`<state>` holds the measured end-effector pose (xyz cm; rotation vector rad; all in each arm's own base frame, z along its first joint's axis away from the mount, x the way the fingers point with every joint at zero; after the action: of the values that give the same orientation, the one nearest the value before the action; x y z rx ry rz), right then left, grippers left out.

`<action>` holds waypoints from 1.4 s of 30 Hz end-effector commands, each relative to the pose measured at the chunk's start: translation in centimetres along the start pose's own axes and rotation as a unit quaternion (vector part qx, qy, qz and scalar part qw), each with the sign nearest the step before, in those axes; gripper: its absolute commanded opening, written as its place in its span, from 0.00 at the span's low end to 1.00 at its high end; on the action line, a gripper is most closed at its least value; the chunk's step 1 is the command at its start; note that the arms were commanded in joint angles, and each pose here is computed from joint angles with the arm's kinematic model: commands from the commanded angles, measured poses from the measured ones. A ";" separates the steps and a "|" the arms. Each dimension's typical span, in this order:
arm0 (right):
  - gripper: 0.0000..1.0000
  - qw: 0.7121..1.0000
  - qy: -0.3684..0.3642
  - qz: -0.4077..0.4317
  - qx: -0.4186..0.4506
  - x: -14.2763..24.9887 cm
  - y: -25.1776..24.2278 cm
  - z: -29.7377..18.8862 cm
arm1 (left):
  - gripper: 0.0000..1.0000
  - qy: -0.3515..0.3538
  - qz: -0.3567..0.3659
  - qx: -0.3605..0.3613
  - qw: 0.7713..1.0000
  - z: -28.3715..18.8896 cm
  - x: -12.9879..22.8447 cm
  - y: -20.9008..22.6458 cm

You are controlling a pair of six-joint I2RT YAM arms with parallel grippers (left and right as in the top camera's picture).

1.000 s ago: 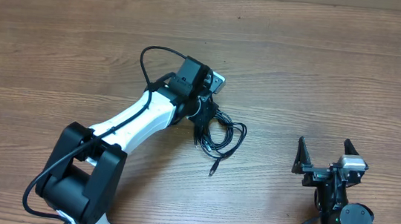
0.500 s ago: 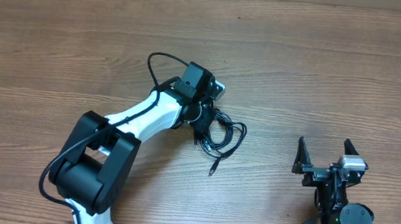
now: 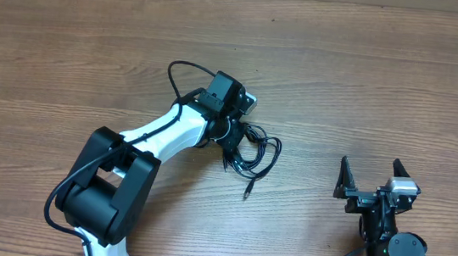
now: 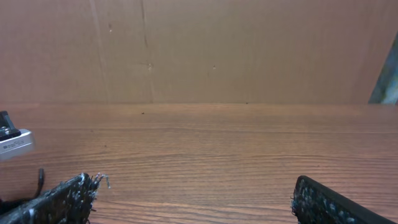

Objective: Untangle cables
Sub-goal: 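Lift the cable bundle with the left gripper, letting loose ends hang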

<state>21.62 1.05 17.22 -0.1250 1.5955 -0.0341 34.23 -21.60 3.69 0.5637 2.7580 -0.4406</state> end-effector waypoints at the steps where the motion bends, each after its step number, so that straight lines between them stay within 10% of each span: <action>1: 1.00 1.000 -0.002 -0.001 -0.003 0.2 0.1 0.0 | 0.04 -0.039 -0.046 0.009 0.998 -2.7 -2.1 -0.9; 17: 1.00 1.000 -0.002 -0.001 -0.003 0.2 0.1 0.0 | 0.04 -0.113 -0.077 0.028 0.990 -11.9 -3.2 -3.0; 42: 1.00 0.995 -0.013 0.068 -0.078 -0.4 2.2 -0.1 | 0.04 -0.113 -0.026 -0.009 0.993 -12.3 -2.9 -2.1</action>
<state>21.60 1.41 17.28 -0.1331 1.5917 -0.0025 32.65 -19.90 14.58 0.4097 2.6159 -0.4478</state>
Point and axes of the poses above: each gripper's point midway between its finger pads, its own z axis out along the fingers, its own y axis along the line the jaws close on, x = y × z, the point moved 3 cm from there along -z, back along the fingers, and after that the axes turned 7 degrees about -z, right-handed, at the moved point
